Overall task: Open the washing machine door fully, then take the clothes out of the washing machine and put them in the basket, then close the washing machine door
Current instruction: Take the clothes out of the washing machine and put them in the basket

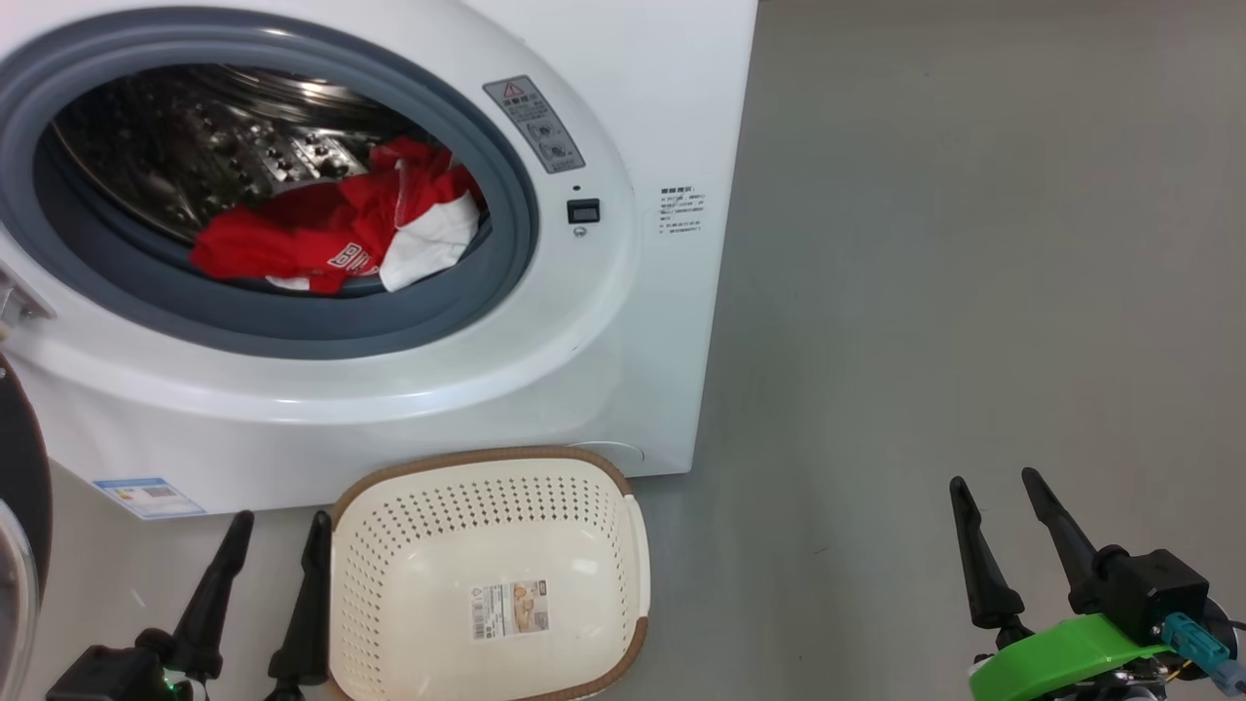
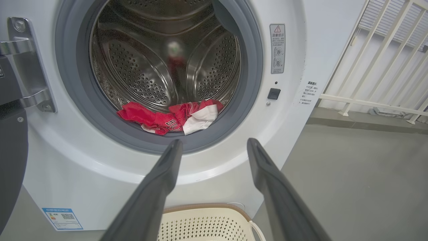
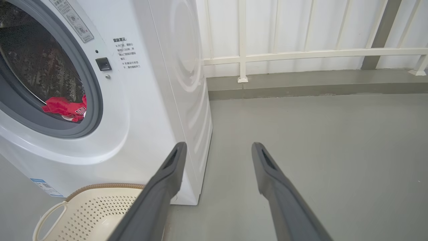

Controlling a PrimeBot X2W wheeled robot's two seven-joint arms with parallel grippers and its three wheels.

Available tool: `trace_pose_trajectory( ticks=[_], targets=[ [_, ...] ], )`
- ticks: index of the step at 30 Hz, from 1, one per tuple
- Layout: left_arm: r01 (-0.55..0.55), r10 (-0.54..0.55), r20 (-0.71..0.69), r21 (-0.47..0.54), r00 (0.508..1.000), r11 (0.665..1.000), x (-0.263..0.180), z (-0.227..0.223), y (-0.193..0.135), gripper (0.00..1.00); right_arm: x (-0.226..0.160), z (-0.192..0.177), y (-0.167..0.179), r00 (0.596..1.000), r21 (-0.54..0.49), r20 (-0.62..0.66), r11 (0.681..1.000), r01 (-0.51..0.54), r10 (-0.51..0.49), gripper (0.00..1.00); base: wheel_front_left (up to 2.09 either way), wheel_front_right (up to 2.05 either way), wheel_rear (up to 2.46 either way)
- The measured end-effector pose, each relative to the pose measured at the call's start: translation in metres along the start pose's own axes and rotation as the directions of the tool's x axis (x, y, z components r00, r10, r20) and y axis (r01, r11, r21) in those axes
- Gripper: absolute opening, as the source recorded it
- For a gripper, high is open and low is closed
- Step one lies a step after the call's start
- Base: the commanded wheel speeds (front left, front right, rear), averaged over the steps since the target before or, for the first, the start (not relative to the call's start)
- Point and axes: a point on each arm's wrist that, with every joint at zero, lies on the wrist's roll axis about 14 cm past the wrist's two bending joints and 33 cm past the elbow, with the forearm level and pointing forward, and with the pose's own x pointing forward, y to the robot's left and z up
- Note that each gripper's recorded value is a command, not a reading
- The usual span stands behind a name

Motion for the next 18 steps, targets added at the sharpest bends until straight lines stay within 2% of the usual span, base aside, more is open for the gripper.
trace_pose_trajectory(
  ticks=[18],
  targets=[
    [-0.003, 0.003, -0.038, 0.000, 0.999, 1.000, 0.001, -0.013, 0.001, 1.00, 0.003, -0.004, 0.001, 1.000, 0.001, -0.013, 1.000, -0.002, 0.002, 1.00, 0.00, 0.00, 0.00]
  ],
)
